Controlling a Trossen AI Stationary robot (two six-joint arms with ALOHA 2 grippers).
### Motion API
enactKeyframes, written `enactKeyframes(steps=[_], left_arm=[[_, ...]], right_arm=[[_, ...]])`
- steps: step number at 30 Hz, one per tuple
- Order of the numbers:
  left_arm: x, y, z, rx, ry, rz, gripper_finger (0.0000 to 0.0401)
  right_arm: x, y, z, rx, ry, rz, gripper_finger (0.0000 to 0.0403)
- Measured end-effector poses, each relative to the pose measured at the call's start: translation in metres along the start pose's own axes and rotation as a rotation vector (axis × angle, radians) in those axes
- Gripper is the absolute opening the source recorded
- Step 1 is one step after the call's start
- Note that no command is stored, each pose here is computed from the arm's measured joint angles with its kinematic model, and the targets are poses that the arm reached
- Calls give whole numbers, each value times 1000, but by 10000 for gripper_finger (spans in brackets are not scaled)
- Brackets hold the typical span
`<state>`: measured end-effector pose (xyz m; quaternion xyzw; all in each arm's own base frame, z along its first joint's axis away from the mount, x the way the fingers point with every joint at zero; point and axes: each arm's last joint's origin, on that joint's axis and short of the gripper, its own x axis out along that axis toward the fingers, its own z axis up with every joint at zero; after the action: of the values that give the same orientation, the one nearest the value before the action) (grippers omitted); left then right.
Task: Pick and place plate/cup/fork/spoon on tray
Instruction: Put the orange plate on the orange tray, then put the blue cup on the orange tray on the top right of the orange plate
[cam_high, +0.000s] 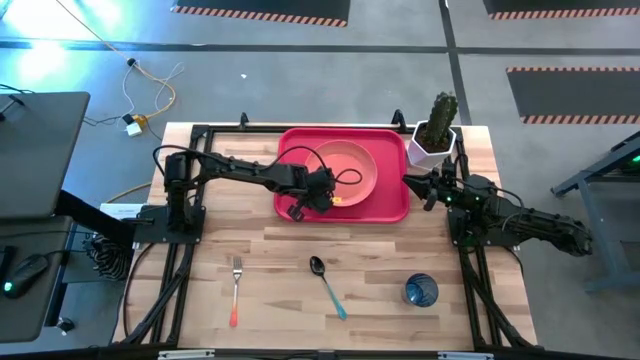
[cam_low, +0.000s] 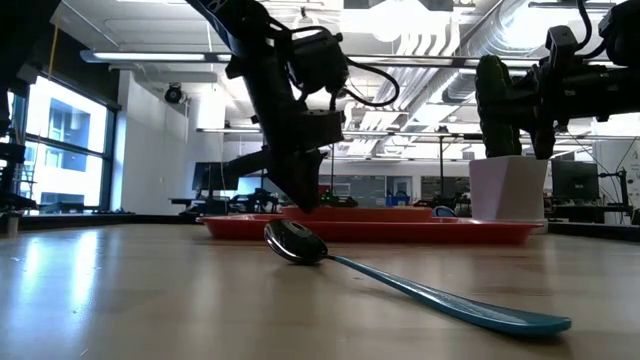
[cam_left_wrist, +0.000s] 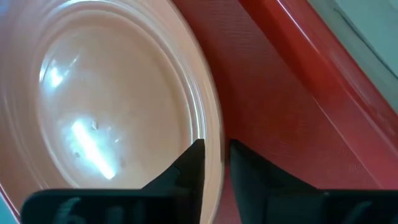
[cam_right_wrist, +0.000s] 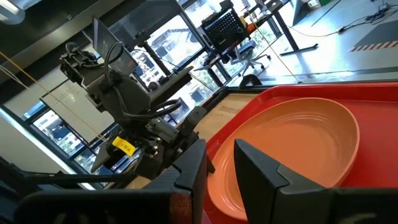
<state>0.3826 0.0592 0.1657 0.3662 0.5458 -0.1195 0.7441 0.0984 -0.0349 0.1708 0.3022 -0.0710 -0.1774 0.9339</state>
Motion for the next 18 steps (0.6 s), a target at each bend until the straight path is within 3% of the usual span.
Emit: enactKeyframes(steps=[7, 12, 18], left_arm=[[-1, 0, 1, -77, 25, 23, 93], [-10, 2, 6, -96, 24, 17, 95], [-27, 14, 15, -198, 10, 7, 95]], right_arm=[[0, 0, 0, 0, 0, -1, 75], [0, 0, 0, 0, -1, 0, 75], [0, 1, 1, 19, -8, 17, 75]])
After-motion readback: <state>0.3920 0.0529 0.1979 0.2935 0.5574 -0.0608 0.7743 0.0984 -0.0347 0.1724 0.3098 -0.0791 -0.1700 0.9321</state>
